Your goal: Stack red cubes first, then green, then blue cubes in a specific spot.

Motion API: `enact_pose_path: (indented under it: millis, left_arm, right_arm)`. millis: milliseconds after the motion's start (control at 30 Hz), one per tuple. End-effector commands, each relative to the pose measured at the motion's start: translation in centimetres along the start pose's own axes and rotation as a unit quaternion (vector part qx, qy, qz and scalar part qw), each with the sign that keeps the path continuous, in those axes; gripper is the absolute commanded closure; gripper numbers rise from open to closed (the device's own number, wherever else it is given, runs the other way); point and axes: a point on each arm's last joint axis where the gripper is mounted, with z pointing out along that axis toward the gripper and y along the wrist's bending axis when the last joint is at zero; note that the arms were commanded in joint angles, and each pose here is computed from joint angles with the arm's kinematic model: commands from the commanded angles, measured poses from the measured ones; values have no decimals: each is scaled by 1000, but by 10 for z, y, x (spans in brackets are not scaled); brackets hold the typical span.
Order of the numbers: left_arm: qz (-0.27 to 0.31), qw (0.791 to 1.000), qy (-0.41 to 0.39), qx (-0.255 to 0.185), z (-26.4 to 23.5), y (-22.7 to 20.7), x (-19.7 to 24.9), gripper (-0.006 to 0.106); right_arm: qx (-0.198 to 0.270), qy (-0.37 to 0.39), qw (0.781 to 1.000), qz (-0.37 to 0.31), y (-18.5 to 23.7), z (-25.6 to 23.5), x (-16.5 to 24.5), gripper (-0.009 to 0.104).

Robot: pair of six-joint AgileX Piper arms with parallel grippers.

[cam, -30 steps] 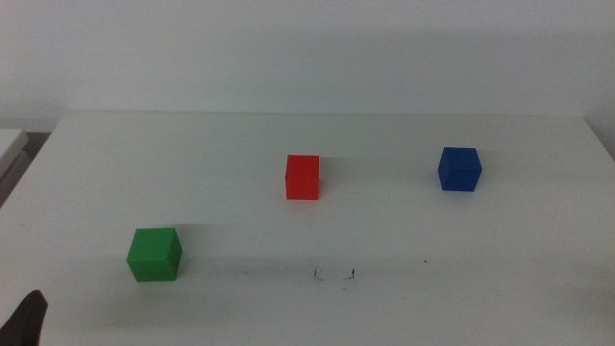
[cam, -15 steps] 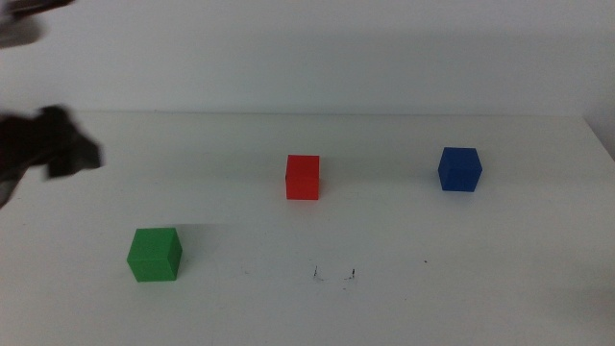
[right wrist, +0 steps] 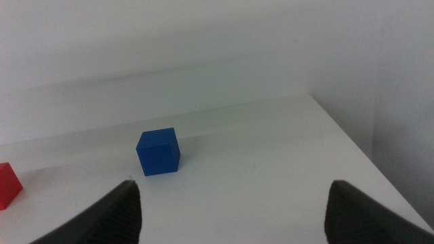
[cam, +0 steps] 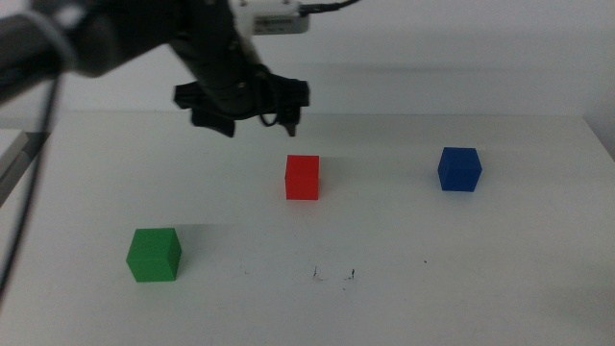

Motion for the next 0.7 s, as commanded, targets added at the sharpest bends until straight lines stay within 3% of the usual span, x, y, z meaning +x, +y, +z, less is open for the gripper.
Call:
enact_pose_path:
  millis: [0,267,667]
  left_arm:
    - [-1,1000,14,-10,15,-7,-11,7]
    - [-7,999,30,26,79,-23,-30,7]
    - [-5,998,56,12,148,-24,-28,7]
  right_arm:
    - [3,-7,1000,-4,0,0,0,2]
    - [3,-7,1000,-4,0,0,0,2]
    - [3,-7,1000,-4,0,0,0,2]
